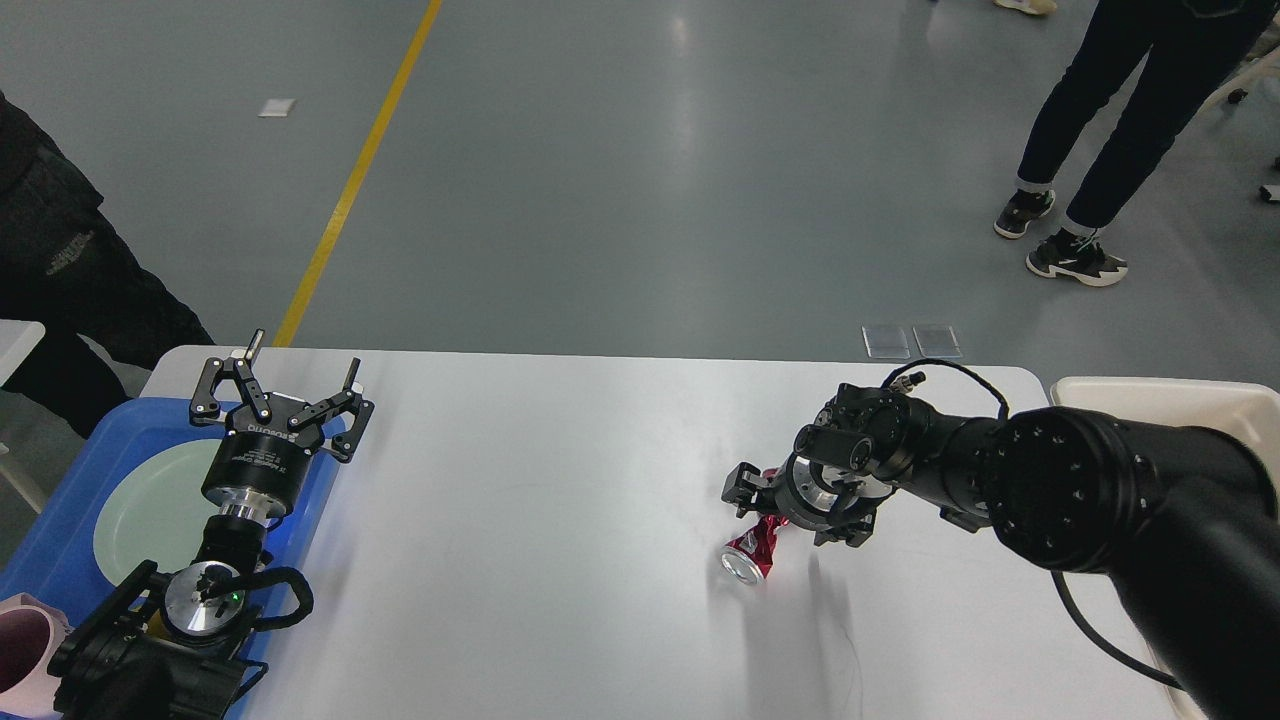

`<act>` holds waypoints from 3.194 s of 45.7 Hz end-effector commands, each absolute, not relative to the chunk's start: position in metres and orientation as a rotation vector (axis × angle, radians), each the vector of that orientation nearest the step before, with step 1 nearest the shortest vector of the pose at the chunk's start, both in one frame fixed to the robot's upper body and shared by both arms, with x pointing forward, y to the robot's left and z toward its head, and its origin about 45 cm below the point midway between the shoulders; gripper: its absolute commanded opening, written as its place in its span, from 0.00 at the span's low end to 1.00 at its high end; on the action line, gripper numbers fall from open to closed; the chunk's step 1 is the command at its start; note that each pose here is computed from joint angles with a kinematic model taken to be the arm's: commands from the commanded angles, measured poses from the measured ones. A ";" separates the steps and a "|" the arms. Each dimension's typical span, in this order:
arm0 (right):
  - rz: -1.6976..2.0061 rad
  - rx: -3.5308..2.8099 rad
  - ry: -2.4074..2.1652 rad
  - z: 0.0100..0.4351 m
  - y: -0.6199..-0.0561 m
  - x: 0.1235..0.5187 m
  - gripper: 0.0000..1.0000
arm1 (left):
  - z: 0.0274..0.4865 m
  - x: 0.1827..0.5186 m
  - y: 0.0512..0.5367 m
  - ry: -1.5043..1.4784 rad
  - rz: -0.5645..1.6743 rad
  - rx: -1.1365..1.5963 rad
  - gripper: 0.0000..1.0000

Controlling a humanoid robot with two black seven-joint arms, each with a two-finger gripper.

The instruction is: Tidy desktop

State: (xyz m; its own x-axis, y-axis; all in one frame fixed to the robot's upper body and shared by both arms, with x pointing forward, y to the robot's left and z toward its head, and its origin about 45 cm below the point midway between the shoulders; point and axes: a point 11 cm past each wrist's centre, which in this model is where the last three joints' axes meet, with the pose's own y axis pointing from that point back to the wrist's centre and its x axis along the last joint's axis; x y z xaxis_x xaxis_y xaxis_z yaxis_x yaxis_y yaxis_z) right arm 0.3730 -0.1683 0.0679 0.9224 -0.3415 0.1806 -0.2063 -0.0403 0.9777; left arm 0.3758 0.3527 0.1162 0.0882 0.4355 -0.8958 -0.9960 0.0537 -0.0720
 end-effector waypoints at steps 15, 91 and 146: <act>-0.137 1.626 -0.448 0.049 -0.162 0.357 0.34 | 0.116 0.376 0.353 0.831 1.305 -0.886 0.96; -0.100 1.752 -0.251 0.385 -0.213 0.305 0.00 | 0.115 0.375 0.353 0.833 1.308 -0.886 0.96; -0.290 1.123 -0.991 0.180 -0.609 0.269 0.00 | 0.115 0.375 0.353 0.831 1.309 -0.886 0.96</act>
